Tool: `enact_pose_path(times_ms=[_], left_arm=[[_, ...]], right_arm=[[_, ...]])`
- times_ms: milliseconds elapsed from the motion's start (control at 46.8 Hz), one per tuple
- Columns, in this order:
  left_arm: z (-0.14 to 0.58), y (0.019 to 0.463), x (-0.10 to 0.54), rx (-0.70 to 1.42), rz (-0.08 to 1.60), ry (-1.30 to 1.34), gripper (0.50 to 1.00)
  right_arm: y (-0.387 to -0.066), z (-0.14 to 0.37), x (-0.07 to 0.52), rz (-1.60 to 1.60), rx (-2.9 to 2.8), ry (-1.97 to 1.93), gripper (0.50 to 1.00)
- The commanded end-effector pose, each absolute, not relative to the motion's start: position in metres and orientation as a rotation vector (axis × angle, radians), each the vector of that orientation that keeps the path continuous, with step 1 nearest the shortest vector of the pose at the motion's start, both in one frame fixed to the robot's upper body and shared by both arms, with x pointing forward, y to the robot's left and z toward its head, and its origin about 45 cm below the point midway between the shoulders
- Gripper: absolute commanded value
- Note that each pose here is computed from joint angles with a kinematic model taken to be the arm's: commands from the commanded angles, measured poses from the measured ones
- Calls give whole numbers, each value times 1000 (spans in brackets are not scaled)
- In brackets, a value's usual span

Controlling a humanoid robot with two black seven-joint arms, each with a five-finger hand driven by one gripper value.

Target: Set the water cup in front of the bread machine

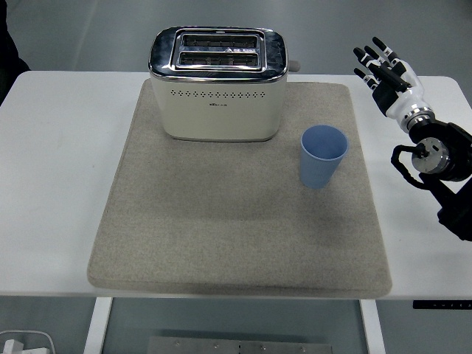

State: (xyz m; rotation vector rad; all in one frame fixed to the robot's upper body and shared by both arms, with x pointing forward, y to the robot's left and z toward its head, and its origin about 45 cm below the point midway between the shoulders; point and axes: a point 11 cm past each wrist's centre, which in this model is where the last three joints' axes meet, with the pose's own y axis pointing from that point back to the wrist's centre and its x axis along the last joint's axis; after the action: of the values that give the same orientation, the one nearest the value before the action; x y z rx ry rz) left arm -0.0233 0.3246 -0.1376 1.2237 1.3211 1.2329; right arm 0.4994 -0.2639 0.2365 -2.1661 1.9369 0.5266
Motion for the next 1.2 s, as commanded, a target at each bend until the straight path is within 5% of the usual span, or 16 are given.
enact_pose_path(times_ms=[0,641,1175], left_arm=[[-138,324,-23,1220,1229,1325,1000],[-138,324,-23,1223,1232,1324,1000],[-138,323,-22,1221,1228,1322,1000]], right_arm=[[-263,237,500,530,-2165,1932,928],[-272,235,479,529,-2295,1736,928],[-328,238,435,314,-2569,1654,928]])
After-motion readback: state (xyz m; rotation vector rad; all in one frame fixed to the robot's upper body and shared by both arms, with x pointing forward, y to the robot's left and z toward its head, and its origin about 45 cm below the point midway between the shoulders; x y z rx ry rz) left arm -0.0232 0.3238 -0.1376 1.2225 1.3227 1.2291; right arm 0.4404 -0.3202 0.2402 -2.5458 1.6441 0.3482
